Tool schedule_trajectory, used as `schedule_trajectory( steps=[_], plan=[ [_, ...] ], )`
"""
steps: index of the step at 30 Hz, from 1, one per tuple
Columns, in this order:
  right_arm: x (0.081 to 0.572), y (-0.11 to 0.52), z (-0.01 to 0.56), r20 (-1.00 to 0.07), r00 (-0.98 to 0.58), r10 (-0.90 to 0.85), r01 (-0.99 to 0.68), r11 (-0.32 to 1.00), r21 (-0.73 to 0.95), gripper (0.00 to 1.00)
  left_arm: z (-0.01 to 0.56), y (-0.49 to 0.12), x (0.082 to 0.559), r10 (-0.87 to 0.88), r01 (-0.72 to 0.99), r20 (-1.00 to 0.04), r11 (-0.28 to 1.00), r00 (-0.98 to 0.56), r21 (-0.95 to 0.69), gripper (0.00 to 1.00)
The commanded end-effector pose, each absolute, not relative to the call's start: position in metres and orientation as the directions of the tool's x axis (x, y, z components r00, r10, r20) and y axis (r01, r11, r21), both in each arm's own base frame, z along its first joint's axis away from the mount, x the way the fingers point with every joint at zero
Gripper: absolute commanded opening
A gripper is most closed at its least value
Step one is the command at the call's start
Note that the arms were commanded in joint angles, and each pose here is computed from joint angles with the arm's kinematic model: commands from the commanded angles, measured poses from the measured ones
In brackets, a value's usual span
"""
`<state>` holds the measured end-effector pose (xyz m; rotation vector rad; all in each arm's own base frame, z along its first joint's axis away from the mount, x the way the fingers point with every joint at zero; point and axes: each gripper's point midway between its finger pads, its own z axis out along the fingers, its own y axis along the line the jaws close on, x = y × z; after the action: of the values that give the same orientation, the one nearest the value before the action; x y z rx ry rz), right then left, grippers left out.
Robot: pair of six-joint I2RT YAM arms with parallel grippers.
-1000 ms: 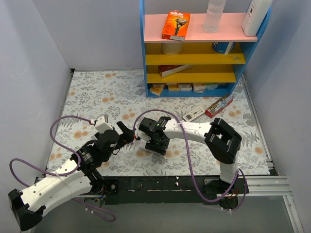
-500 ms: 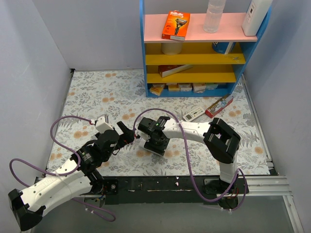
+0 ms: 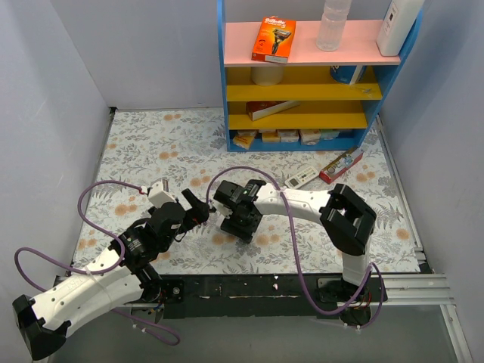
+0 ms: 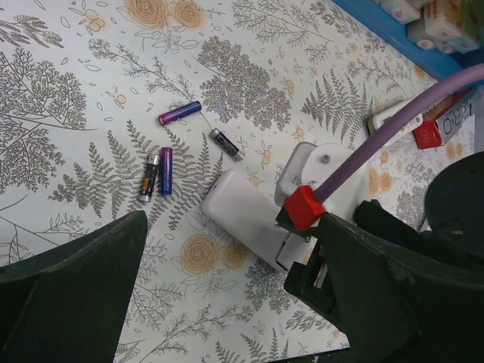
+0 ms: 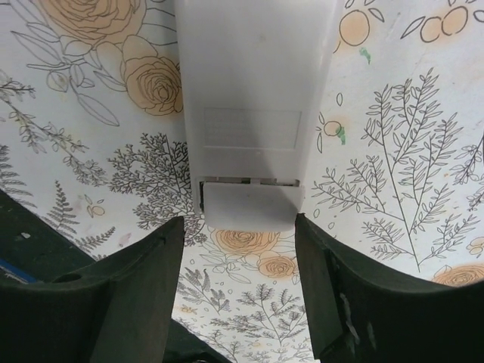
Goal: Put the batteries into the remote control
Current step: Load the battery cover into the remote control.
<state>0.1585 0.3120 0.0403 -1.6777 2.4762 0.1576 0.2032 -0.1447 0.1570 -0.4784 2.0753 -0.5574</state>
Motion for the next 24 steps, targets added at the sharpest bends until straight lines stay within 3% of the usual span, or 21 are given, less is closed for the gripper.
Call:
schedule_trajectory(
  steps=[1, 7, 10, 11, 14, 19, 24],
  plan=[
    [0.163, 0.322, 0.076, -0.313, -0.435, -0.844, -0.895, 0.444, 0.047, 0.68, 0.161, -0.145, 0.203, -0.534, -0.118, -0.674, 0.82, -0.51, -0.561, 0.98],
    [0.165, 0.31, 0.101, -0.389, -0.584, -0.713, -0.801, 0.584, 0.133, 0.69, 0.163, -0.153, 0.203, -0.511, -0.074, -0.678, 0.823, -0.528, -0.563, 0.96],
    [0.167, 0.3, 0.103, -0.416, -0.691, -0.591, -0.701, 0.687, 0.19, 0.69, 0.159, -0.164, 0.203, -0.467, -0.035, -0.682, 0.838, -0.564, -0.545, 0.95],
    [0.175, 0.303, 0.114, -0.473, -0.709, -0.523, -0.67, 0.708, 0.221, 0.68, 0.16, -0.168, 0.204, -0.453, -0.022, -0.681, 0.841, -0.575, -0.541, 0.95],
    [0.173, 0.292, 0.11, -0.465, -0.82, -0.333, -0.515, 0.785, 0.345, 0.68, 0.149, -0.185, 0.203, -0.356, 0.042, -0.68, 0.869, -0.64, -0.494, 0.93],
    [0.175, 0.293, 0.12, -0.472, -0.882, -0.006, -0.317, 0.748, 0.583, 0.69, 0.128, -0.211, 0.207, -0.198, 0.1, -0.636, 0.911, -0.746, -0.401, 0.92],
    [0.163, 0.27, 0.095, -0.397, -0.904, 0.159, -0.149, 0.752, 0.642, 0.69, 0.112, -0.226, 0.211, -0.085, 0.151, -0.568, 0.922, -0.819, -0.357, 0.92]
  ],
)
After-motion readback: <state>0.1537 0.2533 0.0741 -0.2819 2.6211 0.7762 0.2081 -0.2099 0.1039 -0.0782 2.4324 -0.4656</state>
